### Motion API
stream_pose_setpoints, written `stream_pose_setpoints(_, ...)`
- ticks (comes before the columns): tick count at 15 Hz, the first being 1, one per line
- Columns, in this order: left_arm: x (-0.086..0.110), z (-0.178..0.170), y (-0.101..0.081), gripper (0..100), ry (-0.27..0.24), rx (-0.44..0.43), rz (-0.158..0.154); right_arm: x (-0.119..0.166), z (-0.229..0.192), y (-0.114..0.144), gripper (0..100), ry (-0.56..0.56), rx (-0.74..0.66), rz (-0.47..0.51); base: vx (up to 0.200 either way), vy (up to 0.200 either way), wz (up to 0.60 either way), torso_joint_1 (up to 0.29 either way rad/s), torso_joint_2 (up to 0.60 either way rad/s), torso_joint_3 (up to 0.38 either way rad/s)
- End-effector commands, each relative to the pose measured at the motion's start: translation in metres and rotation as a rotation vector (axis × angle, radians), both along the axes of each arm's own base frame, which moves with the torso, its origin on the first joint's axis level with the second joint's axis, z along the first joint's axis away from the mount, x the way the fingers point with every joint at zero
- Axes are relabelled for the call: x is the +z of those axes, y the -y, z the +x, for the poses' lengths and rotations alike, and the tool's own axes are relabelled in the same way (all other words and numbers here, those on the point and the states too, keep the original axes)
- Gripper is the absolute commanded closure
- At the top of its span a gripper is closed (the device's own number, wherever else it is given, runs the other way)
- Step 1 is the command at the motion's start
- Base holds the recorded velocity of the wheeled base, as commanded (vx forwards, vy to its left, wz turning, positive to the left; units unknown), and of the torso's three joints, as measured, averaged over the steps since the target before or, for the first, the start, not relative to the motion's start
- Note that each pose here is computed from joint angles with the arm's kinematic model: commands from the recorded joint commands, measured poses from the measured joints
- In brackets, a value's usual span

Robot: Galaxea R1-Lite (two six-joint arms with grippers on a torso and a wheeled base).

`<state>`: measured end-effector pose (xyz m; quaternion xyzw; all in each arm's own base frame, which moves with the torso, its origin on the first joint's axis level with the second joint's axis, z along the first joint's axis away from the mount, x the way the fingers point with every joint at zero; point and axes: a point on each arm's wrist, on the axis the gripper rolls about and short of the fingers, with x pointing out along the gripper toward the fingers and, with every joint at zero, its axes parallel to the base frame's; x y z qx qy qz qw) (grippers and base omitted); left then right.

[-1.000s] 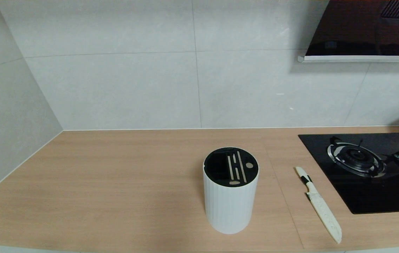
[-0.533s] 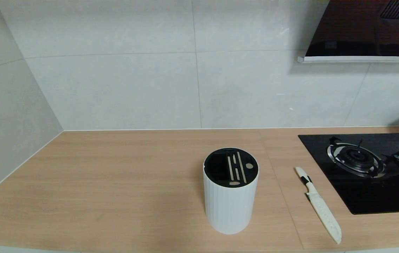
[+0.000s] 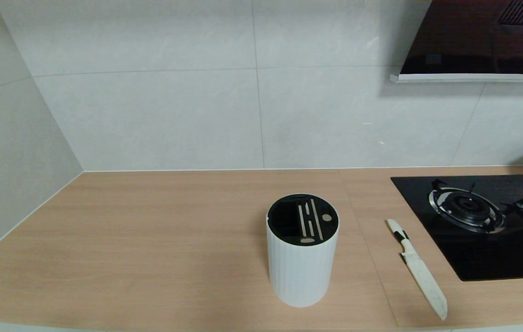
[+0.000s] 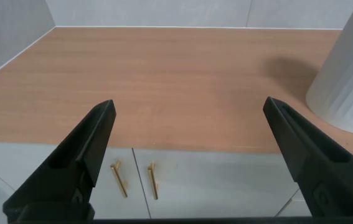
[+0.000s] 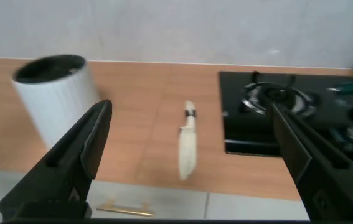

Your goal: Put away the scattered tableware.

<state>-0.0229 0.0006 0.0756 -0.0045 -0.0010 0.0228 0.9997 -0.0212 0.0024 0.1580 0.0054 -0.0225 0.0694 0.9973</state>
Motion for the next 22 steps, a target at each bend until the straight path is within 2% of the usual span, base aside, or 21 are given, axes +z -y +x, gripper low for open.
stream_pose_setpoints(1, 0.0, 0.0, 0.0, 0, 0.0, 0.0, 0.0, 0.038, 0.05, -0.002, 0, -0.187, 0.057, 0.004, 0.0, 0.0, 0.0, 0.0, 0.0, 0.0)
stream_pose_setpoints(4, 0.0, 0.0, 0.0, 0, 0.0, 0.0, 0.0, 0.045, 0.109, -0.014, 0, -0.374, 0.156, 0.002, 0.0, 0.0, 0.0, 0.0, 0.0, 0.0)
stream_pose_setpoints(7, 0.0, 0.0, 0.0, 0, 0.0, 0.0, 0.0, 0.028, 0.164, -0.025, 0, -0.588, 0.132, -0.031, 0.0, 0.0, 0.0, 0.0, 0.0, 0.0)
stream_pose_setpoints(9, 0.0, 0.0, 0.0, 0, 0.0, 0.0, 0.0, 0.009, 0.202, -0.032, 0, -0.682, 0.131, -0.042, 0.0, 0.0, 0.0, 0.0, 0.0, 0.0)
stream_pose_setpoints(12, 0.0, 0.0, 0.0, 0, 0.0, 0.0, 0.0, -0.025, 0.248, -0.039, 0, -0.729, 0.123, -0.05, 0.0, 0.0, 0.0, 0.0, 0.0, 0.0)
stream_pose_setpoints(15, 0.0, 0.0, 0.0, 0, 0.0, 0.0, 0.0, -0.06, 0.283, -0.044, 0, -0.739, 0.059, -0.088, 0.0, 0.0, 0.0, 0.0, 0.0, 0.0)
stream_pose_setpoints(17, 0.0, 0.0, 0.0, 0, 0.0, 0.0, 0.0, -0.074, 0.291, -0.045, 0, -0.759, 0.035, -0.101, 0.0, 0.0, 0.0, 0.0, 0.0, 0.0)
stream_pose_setpoints(20, 0.0, 0.0, 0.0, 0, 0.0, 0.0, 0.0, -0.11, 0.308, -0.042, 0, -0.814, 0.003, -0.115, 0.0, 0.0, 0.0, 0.0, 0.0, 0.0)
stream_pose_setpoints(22, 0.0, 0.0, 0.0, 0, 0.0, 0.0, 0.0, -0.121, 0.316, -0.038, 0, -0.799, -0.017, -0.107, 0.0, 0.0, 0.0, 0.0, 0.0, 0.0)
